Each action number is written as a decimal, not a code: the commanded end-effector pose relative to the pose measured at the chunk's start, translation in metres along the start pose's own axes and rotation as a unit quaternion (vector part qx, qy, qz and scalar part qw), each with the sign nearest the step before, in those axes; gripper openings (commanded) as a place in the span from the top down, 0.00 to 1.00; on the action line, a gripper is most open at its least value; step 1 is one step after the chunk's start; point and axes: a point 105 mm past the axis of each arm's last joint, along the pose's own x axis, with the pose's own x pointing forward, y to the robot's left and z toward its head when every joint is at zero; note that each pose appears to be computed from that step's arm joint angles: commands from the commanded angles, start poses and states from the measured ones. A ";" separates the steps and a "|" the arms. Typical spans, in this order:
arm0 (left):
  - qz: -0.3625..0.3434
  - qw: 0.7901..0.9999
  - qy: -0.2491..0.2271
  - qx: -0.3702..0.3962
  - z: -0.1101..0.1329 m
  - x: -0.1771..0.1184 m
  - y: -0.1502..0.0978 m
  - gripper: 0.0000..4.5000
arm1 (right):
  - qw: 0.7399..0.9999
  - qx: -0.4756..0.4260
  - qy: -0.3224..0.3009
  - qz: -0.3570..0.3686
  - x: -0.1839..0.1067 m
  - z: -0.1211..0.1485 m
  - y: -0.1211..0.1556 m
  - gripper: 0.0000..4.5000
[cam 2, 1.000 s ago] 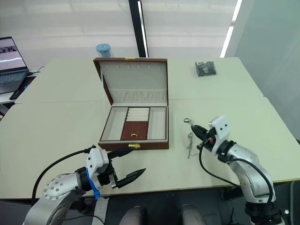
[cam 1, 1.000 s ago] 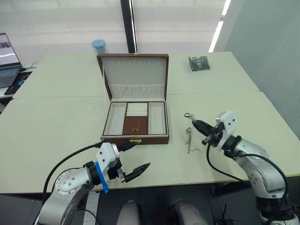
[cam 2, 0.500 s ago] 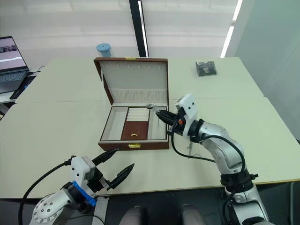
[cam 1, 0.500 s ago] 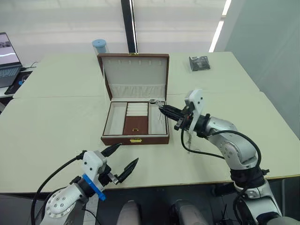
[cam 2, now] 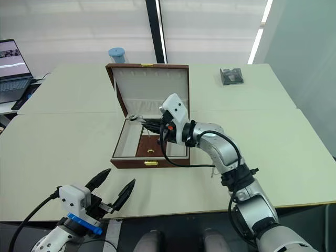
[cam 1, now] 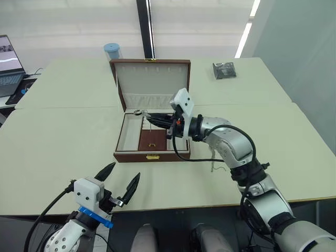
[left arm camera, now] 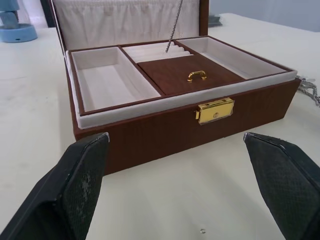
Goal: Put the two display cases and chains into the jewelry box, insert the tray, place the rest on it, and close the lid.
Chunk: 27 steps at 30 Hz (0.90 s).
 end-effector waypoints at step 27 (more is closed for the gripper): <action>0.045 0.998 -0.035 0.012 0.022 -0.006 0.004 0.00 | 0.999 -0.038 0.023 0.003 0.066 -0.012 0.010 0.99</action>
